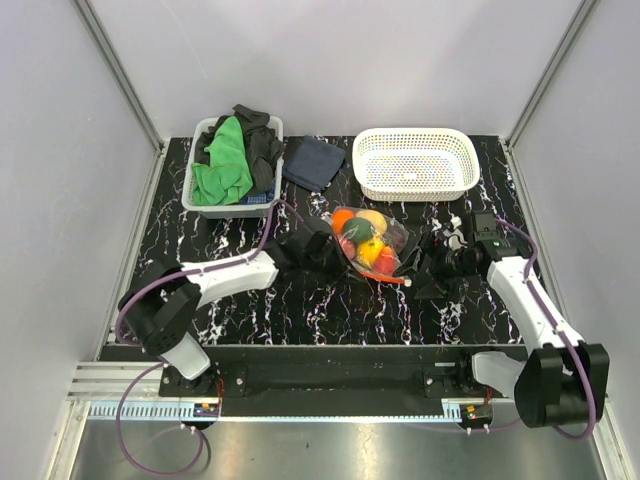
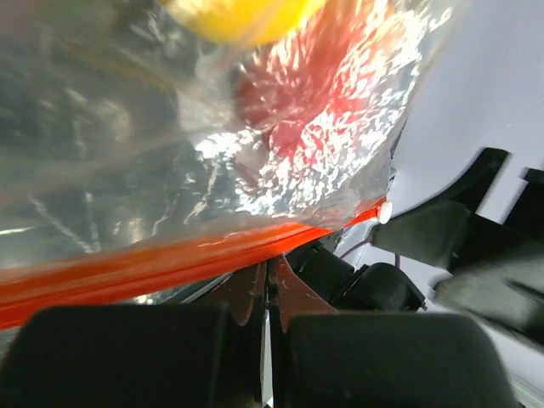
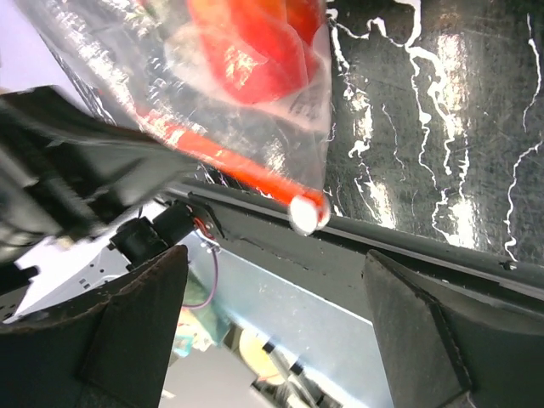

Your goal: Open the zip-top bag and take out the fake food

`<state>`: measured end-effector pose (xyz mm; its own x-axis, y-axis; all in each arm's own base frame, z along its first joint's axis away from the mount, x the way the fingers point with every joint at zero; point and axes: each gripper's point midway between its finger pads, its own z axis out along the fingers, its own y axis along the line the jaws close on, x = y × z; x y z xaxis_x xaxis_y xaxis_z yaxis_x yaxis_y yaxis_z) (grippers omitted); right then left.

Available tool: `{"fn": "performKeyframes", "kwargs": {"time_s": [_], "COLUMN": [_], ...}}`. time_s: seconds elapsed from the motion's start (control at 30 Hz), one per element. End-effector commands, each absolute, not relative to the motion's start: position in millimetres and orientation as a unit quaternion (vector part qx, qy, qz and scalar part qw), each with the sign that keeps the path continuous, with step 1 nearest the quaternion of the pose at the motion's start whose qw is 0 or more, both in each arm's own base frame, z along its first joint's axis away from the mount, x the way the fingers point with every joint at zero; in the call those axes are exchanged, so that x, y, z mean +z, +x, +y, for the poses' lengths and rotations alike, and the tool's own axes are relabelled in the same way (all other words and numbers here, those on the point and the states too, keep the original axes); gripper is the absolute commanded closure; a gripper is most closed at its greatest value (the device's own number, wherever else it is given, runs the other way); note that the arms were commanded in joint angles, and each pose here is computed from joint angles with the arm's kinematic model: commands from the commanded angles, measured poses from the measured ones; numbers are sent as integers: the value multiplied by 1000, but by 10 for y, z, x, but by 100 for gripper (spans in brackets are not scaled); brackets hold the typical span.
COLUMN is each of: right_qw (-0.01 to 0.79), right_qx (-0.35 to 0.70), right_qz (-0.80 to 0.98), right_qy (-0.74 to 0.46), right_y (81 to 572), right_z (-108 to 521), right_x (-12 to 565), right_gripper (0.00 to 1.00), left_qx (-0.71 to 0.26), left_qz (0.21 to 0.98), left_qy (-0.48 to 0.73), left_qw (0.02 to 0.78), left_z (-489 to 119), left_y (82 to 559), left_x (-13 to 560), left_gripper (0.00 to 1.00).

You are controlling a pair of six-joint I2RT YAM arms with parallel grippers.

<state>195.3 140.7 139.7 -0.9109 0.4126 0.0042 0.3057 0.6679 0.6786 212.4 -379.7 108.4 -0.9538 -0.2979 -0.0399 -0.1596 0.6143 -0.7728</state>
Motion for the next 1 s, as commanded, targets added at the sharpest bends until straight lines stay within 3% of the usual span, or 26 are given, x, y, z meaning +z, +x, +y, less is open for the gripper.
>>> {"fn": "performKeyframes", "kwargs": {"time_s": [0.0, 0.13, 0.27, 0.33, 0.43, 0.57, 0.6, 0.7, 0.83, 0.97], "right_qw": [81, 82, 80, 76, 74, 73, 73, 65, 62, 49], "right_qx": [389, 392, 420, 435, 436, 453, 459, 484, 488, 516], "right_qz": [899, 895, 882, 877, 879, 873, 870, 857, 858, 834], "right_qy": [184, 197, 197, 188, 176, 166, 166, 164, 148, 188], "right_y": [2092, 2200, 2318, 2378, 2436, 2532, 2571, 2538, 2383, 2270], "right_z": [1426, 1362, 1352, 1389, 1389, 1422, 1434, 1524, 1731, 1987], "right_x": [1390, 1301, 1234, 1180, 1087, 1034, 1021, 1106, 1206, 1329], "right_gripper": [10, 10, 13, 15, 22, 43, 58, 80, 100, 100], "left_qx": [-443, -446, -447, -454, -456, -454, -454, -455, -456, -453], "left_qz": [884, 887, 888, 882, 878, 879, 880, 882, 882, 883], "left_qy": [-105, -70, -33, -11, 17, 46, 51, 52, 50, 43], "left_qw": [105, 100, 104, 124, 145, 137, 129, 115, 112, 113], "left_z": [-3602, -3572, -3559, -3531, -3449, -3333, -3302, -3210, -3162, -3194], "left_y": [2197, 2092, 2041, 2016, 1961, 1785, 1720, 1583, 1528, 1583], "left_x": [1382, 1479, 1649, 1785, 1873, 1853, 1806, 1741, 1735, 1770], "left_gripper": [100, 100, 86, 74, 63, 56, 55, 50, 44, 36]}}
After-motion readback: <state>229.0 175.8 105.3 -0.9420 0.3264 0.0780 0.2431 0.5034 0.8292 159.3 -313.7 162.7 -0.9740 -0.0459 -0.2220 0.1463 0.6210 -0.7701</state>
